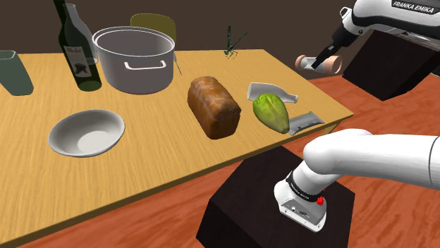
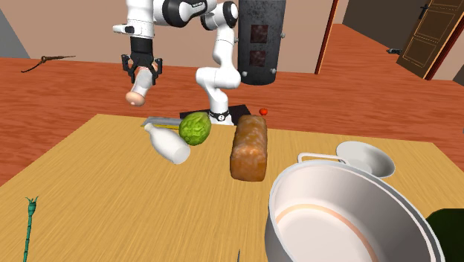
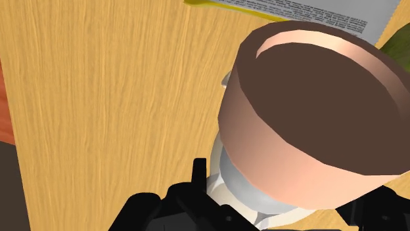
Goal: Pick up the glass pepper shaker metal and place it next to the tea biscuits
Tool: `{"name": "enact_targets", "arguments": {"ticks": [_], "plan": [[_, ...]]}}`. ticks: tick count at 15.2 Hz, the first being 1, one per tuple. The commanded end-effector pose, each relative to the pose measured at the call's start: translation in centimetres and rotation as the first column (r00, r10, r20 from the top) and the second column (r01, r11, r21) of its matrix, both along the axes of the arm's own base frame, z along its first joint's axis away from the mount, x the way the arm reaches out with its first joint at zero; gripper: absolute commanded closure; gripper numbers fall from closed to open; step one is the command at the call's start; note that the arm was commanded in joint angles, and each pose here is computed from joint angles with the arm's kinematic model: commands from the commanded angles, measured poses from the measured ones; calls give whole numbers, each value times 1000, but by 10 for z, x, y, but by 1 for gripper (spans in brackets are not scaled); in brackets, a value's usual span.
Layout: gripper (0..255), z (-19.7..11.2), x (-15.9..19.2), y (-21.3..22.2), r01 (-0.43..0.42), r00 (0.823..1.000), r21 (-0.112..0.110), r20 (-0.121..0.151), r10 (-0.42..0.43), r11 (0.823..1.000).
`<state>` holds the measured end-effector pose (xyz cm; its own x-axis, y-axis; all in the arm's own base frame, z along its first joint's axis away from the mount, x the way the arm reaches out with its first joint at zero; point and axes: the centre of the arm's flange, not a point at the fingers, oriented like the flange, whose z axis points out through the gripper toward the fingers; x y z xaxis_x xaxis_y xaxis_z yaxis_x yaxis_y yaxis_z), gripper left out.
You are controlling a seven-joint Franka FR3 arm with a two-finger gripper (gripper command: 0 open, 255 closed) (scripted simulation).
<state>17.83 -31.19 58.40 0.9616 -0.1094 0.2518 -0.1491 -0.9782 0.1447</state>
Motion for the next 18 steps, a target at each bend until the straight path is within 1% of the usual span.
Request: {"name": "enact_targets", "arguments": {"ticks": [1,4,18], "plan": [[255,10,1,-1,0,1000,0,0,0,1000],[255,23,1,-1,0,1000,0,0,0,1000],[255,10,-119,-142,0,1000,0,0,0,1000]]}}
